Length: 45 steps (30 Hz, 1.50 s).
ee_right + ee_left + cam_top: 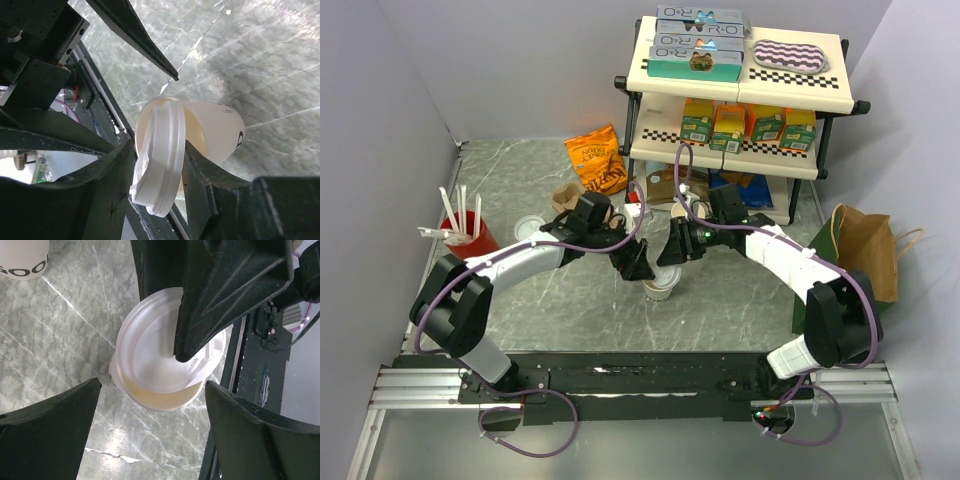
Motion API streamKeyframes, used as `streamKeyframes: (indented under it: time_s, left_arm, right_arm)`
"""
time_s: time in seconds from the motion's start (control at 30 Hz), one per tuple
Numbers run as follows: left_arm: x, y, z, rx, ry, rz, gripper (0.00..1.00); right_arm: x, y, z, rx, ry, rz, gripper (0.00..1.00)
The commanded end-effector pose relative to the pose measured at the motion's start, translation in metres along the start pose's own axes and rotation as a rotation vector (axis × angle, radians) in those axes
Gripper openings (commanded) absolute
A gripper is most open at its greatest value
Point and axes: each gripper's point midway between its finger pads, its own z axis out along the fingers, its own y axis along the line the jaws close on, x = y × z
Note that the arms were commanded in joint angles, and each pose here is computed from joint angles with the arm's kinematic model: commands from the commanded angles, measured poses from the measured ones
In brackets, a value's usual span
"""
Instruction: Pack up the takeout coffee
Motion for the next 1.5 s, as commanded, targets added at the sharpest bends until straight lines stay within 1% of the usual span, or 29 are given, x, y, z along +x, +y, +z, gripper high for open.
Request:
streamKeyframes:
  time_s: [0.0, 0.23, 0.43, 0.63, 0.9, 1.13, 1.4, 1.47]
  left_arm:
    - [-0.022, 0.001, 0.002, 0.003, -0.056, 0.001, 0.91]
    - [-0.026, 0.005, 0.007, 0.009, -0.053, 0.003, 0.91]
    - [-0.028, 0.006, 0.009, 0.017, -0.056, 0.000, 0.90]
    - [-0.025, 0.006, 0.009, 0.020, -0.045, -0.004, 0.89]
    - [-0.023, 0.005, 0.010, 0.025, -0.045, -0.015, 0.89]
    - [-0.021, 0.006, 0.011, 0.026, -0.040, -0.019, 0.88]
    - [-0.018, 0.006, 0.011, 0.026, -0.034, -0.021, 0.87]
    - [-0.017, 0.007, 0.012, 0.025, -0.029, -0.028, 0.87]
  right_arm:
    - [-0.017, 0.010, -0.011, 0.025, -0.047, -0.082, 0.49]
    - [-0.013, 0.000, -0.013, 0.094, -0.029, -0.102, 0.49]
    - [-0.013, 0.000, -0.012, 0.110, -0.015, -0.121, 0.50]
    - [-0.010, 0.001, -0.010, 0.109, -0.001, -0.124, 0.52]
    - [-0.011, -0.003, -0.011, 0.156, 0.005, -0.150, 0.56]
    - [-0.008, 0.003, -0.009, 0.139, 0.011, -0.176, 0.58]
    - [-0.012, 0.019, -0.014, 0.106, -0.002, -0.227, 0.59]
    - [-0.013, 0.023, -0.014, 0.092, -0.002, -0.233, 0.61]
